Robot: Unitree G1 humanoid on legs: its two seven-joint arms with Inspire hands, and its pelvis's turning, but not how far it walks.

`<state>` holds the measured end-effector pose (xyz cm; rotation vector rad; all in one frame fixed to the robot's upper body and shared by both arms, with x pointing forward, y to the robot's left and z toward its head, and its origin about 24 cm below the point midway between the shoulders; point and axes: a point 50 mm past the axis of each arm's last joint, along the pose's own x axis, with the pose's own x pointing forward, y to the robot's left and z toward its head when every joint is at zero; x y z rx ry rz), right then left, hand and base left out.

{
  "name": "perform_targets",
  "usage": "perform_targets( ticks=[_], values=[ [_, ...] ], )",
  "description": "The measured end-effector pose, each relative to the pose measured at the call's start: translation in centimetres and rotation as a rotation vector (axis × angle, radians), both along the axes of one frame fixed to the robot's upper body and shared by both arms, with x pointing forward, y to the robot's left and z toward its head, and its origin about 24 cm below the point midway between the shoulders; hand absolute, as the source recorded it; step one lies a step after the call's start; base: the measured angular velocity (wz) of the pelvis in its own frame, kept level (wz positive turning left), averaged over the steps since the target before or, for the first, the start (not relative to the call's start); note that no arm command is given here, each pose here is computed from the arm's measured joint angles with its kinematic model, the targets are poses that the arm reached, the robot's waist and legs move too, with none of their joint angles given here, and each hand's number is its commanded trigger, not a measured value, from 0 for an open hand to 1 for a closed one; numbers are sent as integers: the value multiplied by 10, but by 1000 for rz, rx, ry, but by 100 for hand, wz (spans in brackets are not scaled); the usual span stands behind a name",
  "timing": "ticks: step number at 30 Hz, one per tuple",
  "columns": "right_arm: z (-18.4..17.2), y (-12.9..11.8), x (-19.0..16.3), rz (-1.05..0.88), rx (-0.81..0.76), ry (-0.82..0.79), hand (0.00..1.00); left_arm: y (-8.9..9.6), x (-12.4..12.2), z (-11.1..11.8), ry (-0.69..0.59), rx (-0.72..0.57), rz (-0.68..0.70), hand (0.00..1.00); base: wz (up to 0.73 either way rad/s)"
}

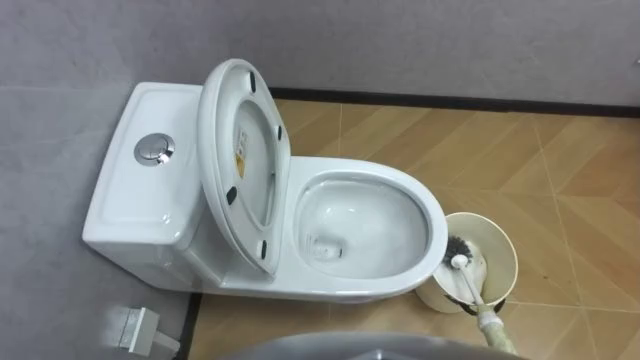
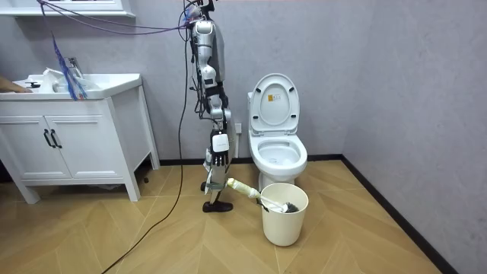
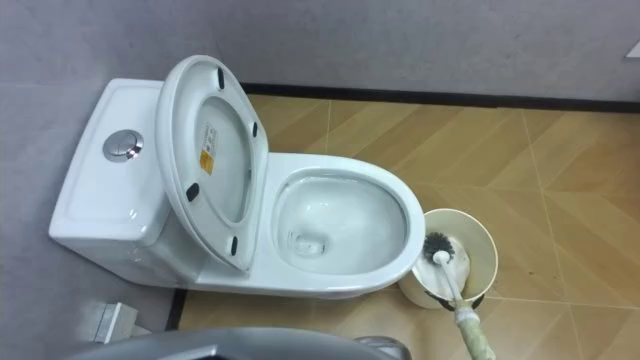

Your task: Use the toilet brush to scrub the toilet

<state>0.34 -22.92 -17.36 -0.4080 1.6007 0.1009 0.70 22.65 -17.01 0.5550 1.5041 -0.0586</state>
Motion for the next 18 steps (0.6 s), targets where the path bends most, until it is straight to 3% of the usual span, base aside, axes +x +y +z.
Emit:
perform_targets(
  ticks=[11, 18],
  values=[
    [0, -1, 2, 12, -12, -11, 0, 0, -3, 0, 11, 0, 2, 0, 2],
    [3, -6, 25, 23, -122, -165, 0, 0, 10, 0, -65, 19, -23, 0, -2]
  ],
)
